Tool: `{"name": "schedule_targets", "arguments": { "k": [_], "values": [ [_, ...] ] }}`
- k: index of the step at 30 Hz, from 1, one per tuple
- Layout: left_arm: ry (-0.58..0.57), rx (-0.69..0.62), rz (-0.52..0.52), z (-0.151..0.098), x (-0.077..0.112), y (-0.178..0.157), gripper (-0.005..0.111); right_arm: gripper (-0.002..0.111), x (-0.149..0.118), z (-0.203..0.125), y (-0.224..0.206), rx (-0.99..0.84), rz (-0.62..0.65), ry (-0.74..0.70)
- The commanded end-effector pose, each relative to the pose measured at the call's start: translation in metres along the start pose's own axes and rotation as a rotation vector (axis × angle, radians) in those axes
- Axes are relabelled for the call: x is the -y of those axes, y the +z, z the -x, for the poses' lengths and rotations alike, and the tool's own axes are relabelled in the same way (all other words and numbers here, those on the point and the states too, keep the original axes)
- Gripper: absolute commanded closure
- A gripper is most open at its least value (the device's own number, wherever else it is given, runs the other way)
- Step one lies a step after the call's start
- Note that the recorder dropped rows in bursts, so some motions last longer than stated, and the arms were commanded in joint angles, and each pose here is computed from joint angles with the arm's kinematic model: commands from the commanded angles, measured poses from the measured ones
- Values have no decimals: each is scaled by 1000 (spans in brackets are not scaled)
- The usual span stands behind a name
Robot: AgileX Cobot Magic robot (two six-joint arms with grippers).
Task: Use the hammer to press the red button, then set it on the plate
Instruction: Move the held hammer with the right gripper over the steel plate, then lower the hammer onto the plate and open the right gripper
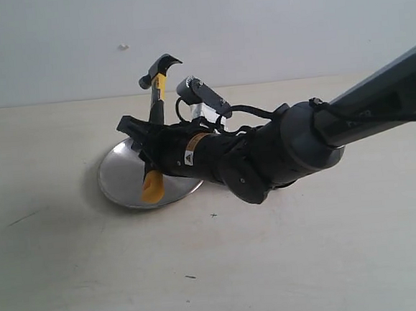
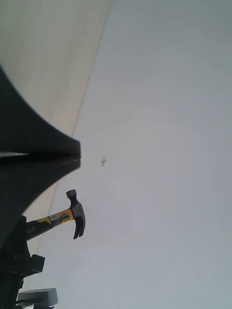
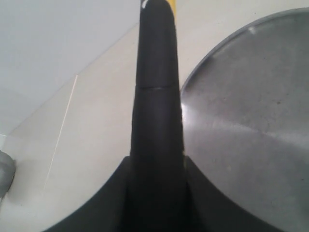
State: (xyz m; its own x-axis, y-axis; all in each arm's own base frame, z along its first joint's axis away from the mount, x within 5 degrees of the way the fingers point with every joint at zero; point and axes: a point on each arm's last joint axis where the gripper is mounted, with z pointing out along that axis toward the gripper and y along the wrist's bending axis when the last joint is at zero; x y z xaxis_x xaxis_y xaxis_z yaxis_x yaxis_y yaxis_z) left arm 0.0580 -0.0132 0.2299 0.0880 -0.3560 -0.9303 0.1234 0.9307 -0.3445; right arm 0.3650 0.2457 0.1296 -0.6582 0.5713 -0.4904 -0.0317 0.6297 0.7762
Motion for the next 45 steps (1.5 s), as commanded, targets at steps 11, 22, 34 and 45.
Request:
{"name": "schedule_targets", "arguments": {
  "k": [11, 22, 34, 45],
  "values": [
    [-6, -1, -8, -1, 0, 0, 107, 108, -16, 11, 4, 24, 40, -57],
    [-6, -1, -8, -1, 0, 0, 107, 108, 5, -3, 18, 5, -21, 25],
    [-6, -1, -8, -1, 0, 0, 107, 108, 9, -15, 43, -74, 16, 61],
    [-6, -1, -8, -1, 0, 0, 107, 108, 13, -17, 44, -81, -4, 73]
  ]
}}
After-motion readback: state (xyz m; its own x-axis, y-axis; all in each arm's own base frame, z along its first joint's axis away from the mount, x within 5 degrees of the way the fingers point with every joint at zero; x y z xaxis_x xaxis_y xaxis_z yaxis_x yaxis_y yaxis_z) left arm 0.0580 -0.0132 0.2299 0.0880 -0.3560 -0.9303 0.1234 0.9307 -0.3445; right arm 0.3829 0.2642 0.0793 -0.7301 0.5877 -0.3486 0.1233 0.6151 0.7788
